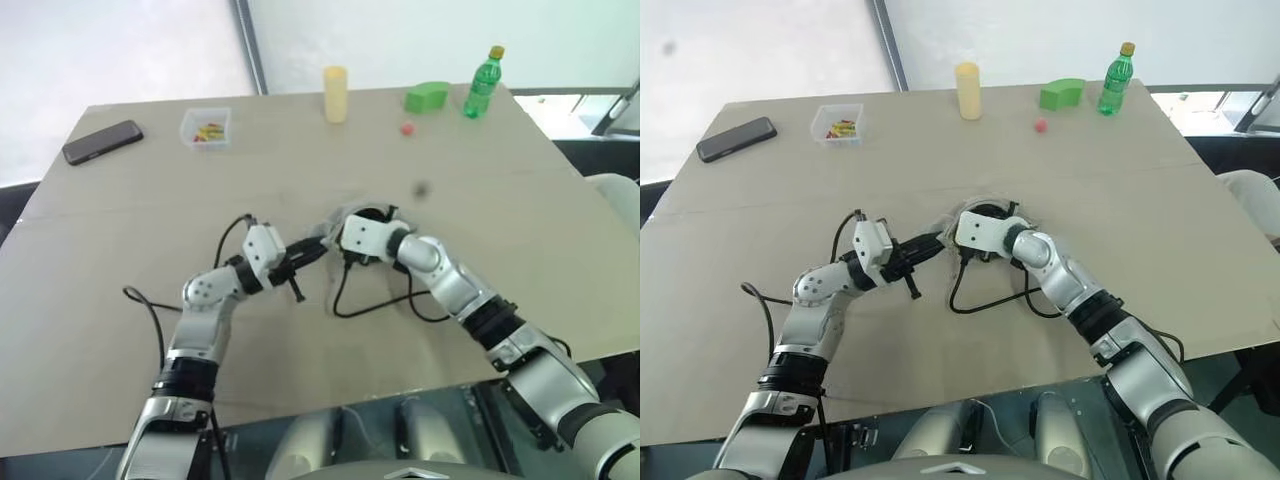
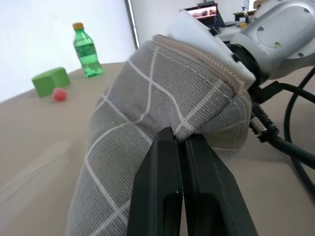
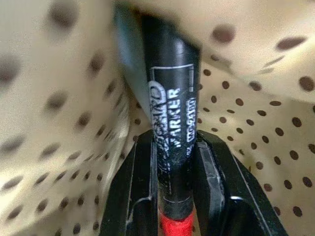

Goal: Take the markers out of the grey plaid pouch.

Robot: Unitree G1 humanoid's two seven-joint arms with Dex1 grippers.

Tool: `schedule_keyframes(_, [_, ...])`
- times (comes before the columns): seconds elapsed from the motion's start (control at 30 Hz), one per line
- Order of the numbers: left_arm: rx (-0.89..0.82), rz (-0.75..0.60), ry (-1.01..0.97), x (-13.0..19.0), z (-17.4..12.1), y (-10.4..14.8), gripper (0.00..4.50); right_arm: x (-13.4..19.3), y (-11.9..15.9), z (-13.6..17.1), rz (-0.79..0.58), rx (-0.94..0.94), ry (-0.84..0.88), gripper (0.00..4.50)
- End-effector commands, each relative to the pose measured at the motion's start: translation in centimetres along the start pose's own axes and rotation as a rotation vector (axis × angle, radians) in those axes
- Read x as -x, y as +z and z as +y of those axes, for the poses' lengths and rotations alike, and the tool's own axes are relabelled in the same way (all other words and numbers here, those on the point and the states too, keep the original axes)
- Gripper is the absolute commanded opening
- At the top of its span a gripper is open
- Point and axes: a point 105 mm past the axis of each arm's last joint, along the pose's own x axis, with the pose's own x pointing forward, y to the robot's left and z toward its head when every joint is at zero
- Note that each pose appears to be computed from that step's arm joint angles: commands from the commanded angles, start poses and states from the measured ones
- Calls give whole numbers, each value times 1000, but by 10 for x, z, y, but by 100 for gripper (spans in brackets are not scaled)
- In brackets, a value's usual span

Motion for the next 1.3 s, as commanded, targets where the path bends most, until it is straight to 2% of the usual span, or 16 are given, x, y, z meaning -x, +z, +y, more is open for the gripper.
schedule_keyframes(0.03, [1,6,20,5,8,-3,0,20,-7,-7,-1,-47,-27,45])
schedule_keyframes(0.4, [40,12,64,3,28,-14,0,92,32,-28,-69,-250,8,43])
schedule_keyframes(0.53, [37,13,69,-1,30,-16,0,118,39,-34,-82,-415,13,43])
schedule_keyframes(0.6, [26,27,76,0,32,-18,0,132,37,-45,-78,-485,-41,43])
schedule_keyframes(0.67, [12,37,81,1,33,-19,0,148,19,-67,-4,-506,-162,43])
schedule_keyframes(0.73, [-8,47,79,3,33,-20,0,167,-11,-83,131,-510,-252,43])
schedule_keyframes(0.83, [-45,54,73,7,31,-19,0,186,-51,-85,340,-559,-250,43])
schedule_keyframes(0.87, [-66,57,71,9,30,-19,0,188,-74,-86,458,-557,-256,43])
schedule_keyframes(0.93, [-93,65,66,12,28,-20,0,188,-101,-86,581,-584,-244,43])
schedule_keyframes(1.03, [-105,58,77,12,26,-20,0,172,-118,-83,596,-668,-212,43])
schedule_keyframes(1.27, [-99,62,117,23,24,-22,0,152,-138,-65,641,-705,-94,43])
schedule_keyframes(1.3, [-95,61,126,24,24,-22,0,151,-139,-63,645,-709,-86,93])
